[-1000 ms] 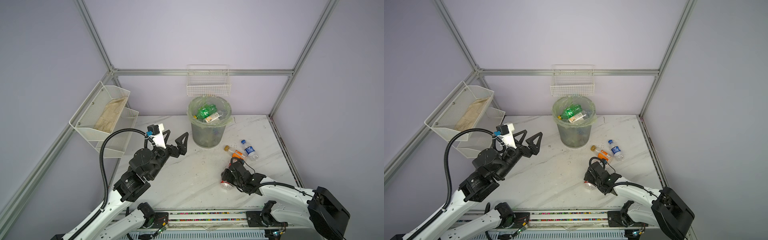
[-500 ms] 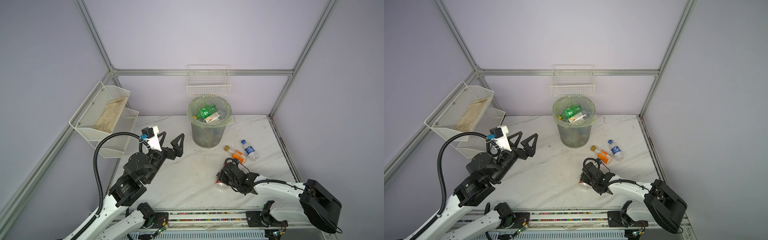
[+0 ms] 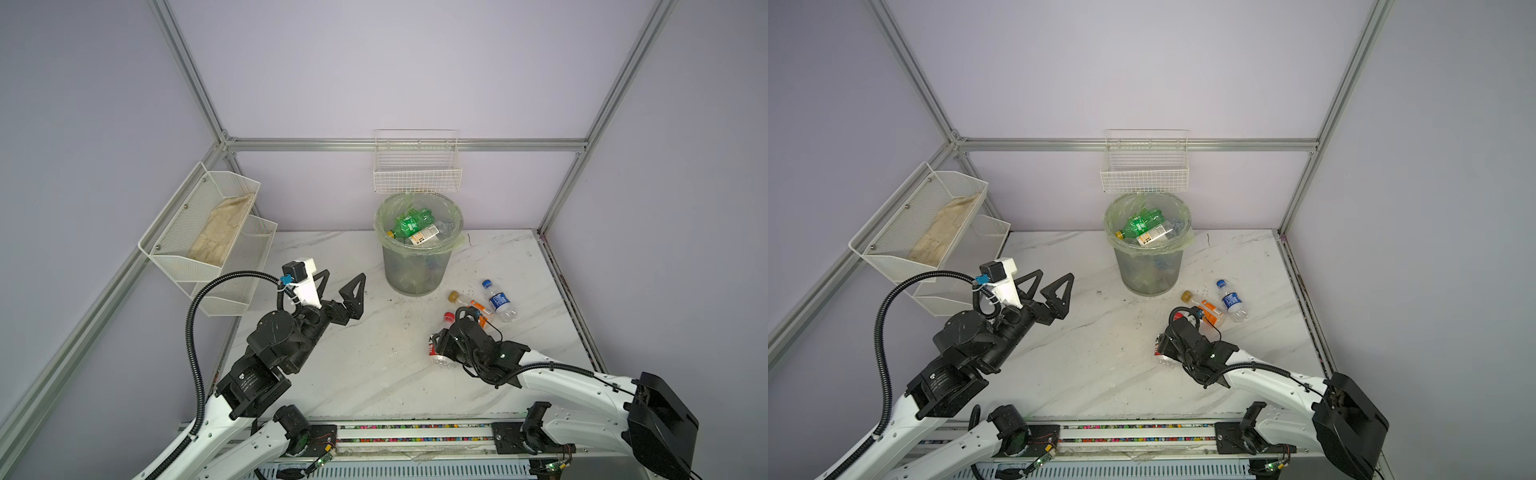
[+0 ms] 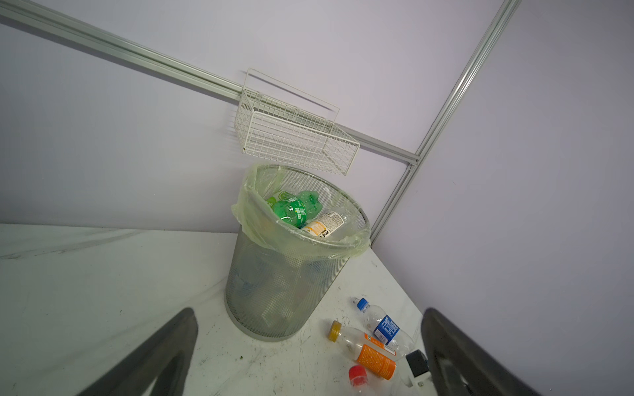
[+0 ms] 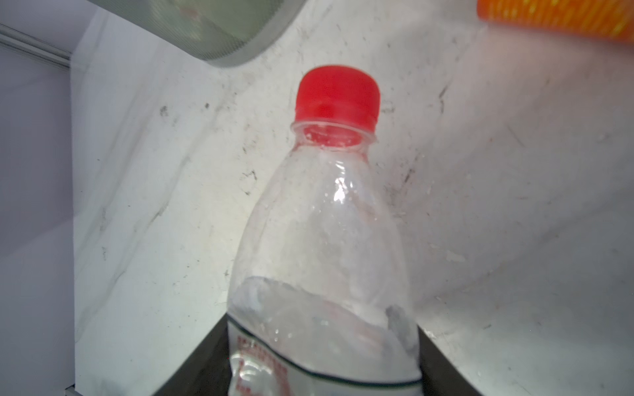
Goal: Throw the plastic bottles in the bin
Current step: 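Lift the red-capped bottle upright with the right gripper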
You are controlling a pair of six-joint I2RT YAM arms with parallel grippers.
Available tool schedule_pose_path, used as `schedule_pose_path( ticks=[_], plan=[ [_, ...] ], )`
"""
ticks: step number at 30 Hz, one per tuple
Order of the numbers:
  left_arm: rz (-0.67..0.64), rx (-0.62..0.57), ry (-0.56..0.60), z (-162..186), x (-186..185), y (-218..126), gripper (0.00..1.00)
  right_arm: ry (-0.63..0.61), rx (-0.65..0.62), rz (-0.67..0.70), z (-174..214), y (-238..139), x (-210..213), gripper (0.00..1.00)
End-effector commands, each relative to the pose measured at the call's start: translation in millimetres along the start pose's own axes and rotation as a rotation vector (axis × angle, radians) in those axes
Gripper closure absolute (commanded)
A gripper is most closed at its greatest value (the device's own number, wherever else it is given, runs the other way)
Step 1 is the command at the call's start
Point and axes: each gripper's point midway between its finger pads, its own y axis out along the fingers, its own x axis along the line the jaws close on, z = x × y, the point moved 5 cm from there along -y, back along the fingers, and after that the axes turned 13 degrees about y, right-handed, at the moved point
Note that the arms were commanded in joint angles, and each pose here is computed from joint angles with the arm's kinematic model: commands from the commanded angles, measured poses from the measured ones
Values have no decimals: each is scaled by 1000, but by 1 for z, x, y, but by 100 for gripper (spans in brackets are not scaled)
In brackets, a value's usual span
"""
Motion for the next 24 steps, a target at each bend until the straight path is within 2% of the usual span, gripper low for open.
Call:
schedule_pose_path(
  ticks=[1, 14, 24],
  plan=[
    [-4, 53, -23, 24, 2, 2, 0, -44, -79, -23, -16, -20, 19, 86],
    [-3, 204, -106, 90, 11, -6, 0, -200, -342, -148, -76, -98, 106, 85],
    [5, 316, -189, 141, 15, -11, 0, -223, -488, -316, -104, -161, 144, 82]
  ],
)
